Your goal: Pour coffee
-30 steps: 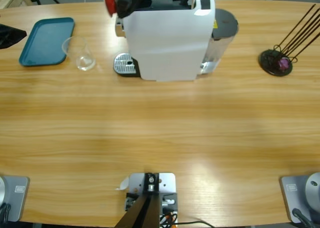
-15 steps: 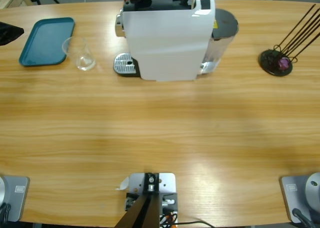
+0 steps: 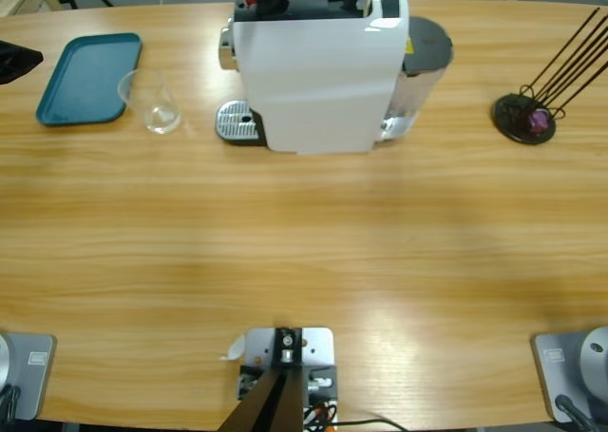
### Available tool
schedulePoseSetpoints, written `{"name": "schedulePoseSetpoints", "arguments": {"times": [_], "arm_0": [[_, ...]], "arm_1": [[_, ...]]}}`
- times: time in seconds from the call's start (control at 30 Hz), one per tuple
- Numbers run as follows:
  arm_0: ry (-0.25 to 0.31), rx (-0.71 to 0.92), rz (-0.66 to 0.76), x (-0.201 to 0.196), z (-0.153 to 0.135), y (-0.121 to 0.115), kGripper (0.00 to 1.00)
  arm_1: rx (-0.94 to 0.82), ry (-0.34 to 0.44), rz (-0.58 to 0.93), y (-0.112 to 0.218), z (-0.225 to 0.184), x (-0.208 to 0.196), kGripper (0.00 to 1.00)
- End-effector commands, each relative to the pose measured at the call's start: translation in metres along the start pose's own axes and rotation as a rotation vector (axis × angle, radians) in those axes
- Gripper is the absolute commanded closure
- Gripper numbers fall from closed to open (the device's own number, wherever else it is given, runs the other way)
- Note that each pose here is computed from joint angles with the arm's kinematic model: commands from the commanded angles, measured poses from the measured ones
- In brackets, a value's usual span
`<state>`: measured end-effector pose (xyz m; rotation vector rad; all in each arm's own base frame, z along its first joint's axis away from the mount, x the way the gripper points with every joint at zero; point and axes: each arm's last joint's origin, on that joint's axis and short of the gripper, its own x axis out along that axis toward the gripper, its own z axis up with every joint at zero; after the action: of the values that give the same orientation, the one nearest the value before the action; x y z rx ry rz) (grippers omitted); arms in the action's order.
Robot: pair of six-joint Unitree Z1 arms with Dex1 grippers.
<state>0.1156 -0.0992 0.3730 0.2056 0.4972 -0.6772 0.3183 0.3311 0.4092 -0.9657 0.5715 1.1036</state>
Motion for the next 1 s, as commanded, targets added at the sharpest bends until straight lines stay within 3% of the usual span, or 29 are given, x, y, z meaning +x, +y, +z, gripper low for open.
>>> {"name": "schedulePoseSetpoints", "arguments": {"times": [0.03, 0.7, 0.77, 0.8, 0.9, 1.0], "arm_0": [[0.054, 0.008, 0.013, 0.006, -0.012, 0.001, 0.013], [0.048, 0.009, 0.015, 0.002, -0.016, 0.002, 0.013], [0.048, 0.009, 0.015, 0.002, -0.016, 0.002, 0.013], [0.048, 0.009, 0.015, 0.002, -0.016, 0.002, 0.013], [0.047, 0.009, 0.015, 0.002, -0.016, 0.002, 0.013], [0.047, 0.009, 0.014, 0.002, -0.016, 0.001, 0.013]], "arm_1": [[0.009, 0.085, 0.033, -0.005, -0.012, 0.03, 1.0], [0.03, 0.115, 0.064, -0.005, -0.015, 0.051, 0.996], [0.04, 0.119, 0.062, -0.005, -0.015, 0.05, 0.641], [0.043, 0.122, 0.063, -0.005, -0.015, 0.05, 0.551], [0.055, 0.134, 0.06, -0.005, -0.016, 0.047, 0.358], [0.057, 0.139, 0.052, -0.005, -0.016, 0.044, 0.267]]}}
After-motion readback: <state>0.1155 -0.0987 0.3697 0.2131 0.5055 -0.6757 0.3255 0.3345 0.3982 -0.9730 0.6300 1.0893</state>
